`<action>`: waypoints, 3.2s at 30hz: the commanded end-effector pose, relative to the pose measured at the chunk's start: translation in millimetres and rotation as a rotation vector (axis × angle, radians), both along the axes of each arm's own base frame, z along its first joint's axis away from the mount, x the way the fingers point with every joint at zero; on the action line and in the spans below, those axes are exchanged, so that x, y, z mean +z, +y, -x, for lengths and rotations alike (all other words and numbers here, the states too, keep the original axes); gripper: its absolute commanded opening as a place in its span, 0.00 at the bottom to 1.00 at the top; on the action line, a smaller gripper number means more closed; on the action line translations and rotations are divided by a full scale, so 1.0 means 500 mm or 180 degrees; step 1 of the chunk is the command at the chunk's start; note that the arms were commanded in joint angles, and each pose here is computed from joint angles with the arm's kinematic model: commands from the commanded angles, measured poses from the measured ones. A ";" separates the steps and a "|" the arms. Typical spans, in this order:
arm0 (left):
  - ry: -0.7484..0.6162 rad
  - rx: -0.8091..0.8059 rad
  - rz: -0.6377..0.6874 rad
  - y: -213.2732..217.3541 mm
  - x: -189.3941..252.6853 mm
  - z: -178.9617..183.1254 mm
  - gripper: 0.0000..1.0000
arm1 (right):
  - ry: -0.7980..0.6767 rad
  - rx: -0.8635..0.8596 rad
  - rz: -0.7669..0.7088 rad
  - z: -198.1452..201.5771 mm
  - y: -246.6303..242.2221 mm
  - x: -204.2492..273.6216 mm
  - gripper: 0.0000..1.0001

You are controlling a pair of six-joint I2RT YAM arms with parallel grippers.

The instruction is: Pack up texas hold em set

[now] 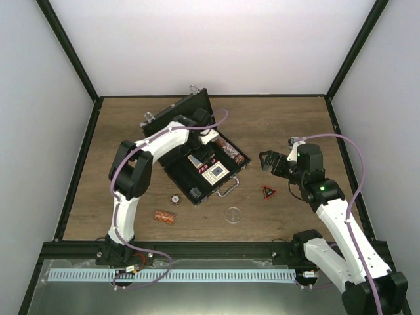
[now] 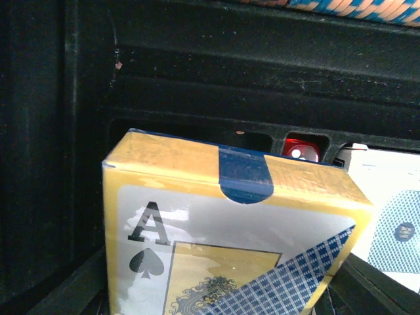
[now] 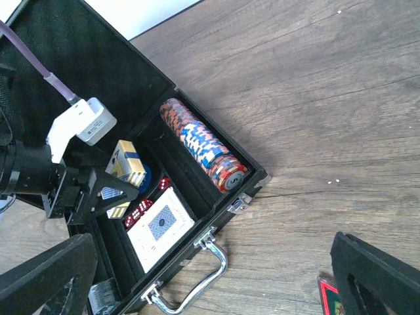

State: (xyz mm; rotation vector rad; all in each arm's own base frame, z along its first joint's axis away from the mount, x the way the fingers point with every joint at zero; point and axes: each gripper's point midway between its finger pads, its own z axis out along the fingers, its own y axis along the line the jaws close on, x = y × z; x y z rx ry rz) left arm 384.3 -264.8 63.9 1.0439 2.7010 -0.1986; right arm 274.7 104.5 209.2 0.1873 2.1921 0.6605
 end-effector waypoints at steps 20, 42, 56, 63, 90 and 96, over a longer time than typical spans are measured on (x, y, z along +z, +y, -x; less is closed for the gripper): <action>-0.0022 0.0098 -0.0196 0.017 -0.043 -0.010 0.60 | -0.0120 0.0001 0.0099 0.006 -0.006 0.014 1.00; -0.0066 0.0227 -0.0183 0.029 -0.009 -0.002 0.88 | -0.0161 0.0016 0.0178 -0.003 -0.008 0.027 1.00; -0.0325 0.0553 0.0422 -0.029 0.053 -0.031 0.69 | -0.0087 0.0041 0.0038 0.004 0.002 0.011 1.00; -0.0307 0.0810 0.0554 -0.020 0.031 -0.015 0.64 | 0.0040 0.0102 0.0076 0.005 0.006 -0.004 1.00; -0.2227 0.2020 0.1238 0.369 0.402 0.032 1.00 | 0.1466 -0.0585 -0.0202 0.044 -0.044 -0.225 1.00; -0.2395 0.2033 0.1187 0.385 0.378 0.046 1.00 | 0.1496 -0.0712 -0.0093 0.010 -0.068 -0.266 1.00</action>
